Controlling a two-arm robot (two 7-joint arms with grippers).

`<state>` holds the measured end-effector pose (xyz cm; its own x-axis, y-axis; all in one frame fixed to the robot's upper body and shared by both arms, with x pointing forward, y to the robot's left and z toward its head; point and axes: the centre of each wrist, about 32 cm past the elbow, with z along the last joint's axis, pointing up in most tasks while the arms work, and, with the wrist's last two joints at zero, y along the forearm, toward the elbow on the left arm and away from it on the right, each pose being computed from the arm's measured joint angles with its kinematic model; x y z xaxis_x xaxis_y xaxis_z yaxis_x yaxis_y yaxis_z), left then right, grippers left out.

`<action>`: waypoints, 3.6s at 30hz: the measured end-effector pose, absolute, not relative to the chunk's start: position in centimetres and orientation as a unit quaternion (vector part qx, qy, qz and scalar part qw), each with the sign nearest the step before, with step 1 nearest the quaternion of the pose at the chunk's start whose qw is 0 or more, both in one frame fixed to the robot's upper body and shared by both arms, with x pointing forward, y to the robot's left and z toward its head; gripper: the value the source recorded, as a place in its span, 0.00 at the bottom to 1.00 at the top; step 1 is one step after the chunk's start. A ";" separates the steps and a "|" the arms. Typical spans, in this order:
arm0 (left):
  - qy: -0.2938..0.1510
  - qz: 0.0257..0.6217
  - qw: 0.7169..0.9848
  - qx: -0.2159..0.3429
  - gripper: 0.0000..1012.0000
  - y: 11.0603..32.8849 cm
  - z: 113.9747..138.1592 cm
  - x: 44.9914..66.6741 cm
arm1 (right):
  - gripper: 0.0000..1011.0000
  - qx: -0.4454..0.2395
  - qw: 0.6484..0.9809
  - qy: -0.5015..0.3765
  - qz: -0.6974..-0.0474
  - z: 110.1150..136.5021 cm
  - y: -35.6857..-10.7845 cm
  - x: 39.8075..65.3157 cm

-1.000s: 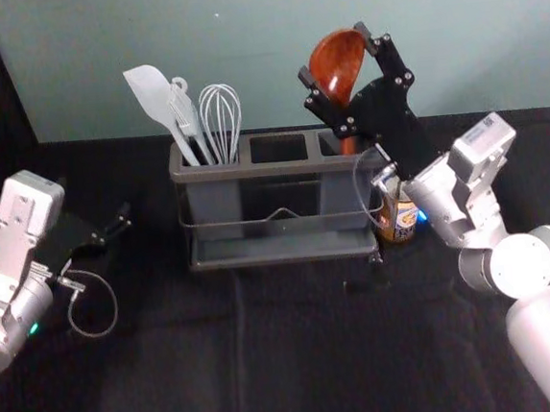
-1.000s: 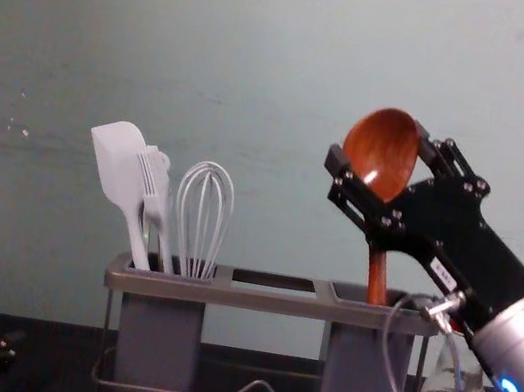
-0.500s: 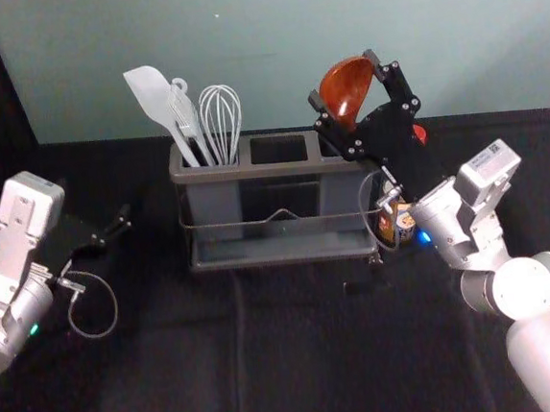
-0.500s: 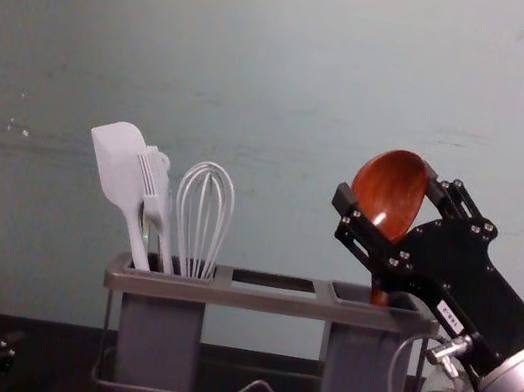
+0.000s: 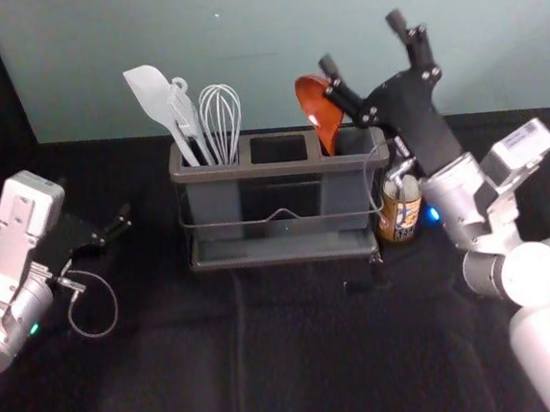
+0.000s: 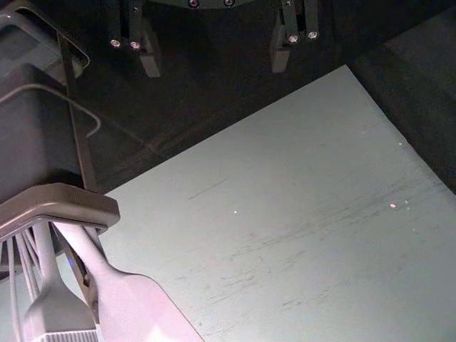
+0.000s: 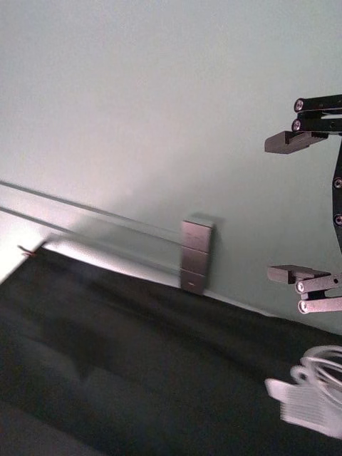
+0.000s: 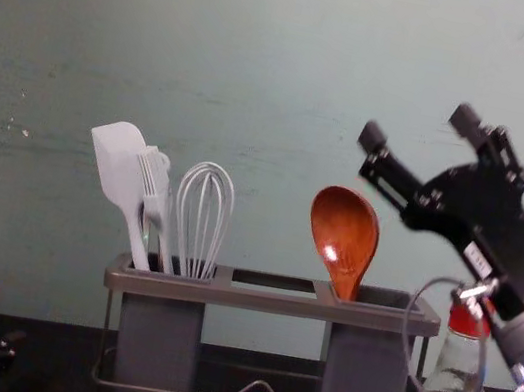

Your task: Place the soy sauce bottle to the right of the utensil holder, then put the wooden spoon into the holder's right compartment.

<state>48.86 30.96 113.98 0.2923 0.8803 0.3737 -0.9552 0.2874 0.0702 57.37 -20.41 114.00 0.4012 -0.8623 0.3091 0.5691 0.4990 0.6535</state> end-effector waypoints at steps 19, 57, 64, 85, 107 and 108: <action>-0.132 0.580 0.791 0.141 0.99 31.0 114.0 48.9 | 0.99 0.283 0.710 -0.365 -0.532 115.4 -25.6 56.4; -0.132 0.580 0.791 0.141 0.99 31.0 114.0 48.9 | 0.99 -0.096 0.748 -0.256 -0.605 113.4 -30.2 54.0; -0.133 0.580 0.791 0.141 0.99 31.0 114.0 48.9 | 0.99 -0.202 0.759 -0.295 -0.545 114.6 -31.5 54.6; -0.132 0.580 0.791 0.141 0.99 31.0 114.0 48.9 | 0.99 -0.177 0.709 -0.297 -0.614 112.5 -30.4 54.9; -0.132 0.580 0.791 0.141 0.99 31.0 114.0 48.9 | 0.99 -0.144 0.756 -0.136 -0.623 114.5 -30.2 54.7; -0.132 0.580 0.791 0.141 0.99 31.0 114.0 48.9 | 0.99 -0.143 0.757 -0.135 -0.623 114.4 -30.1 54.7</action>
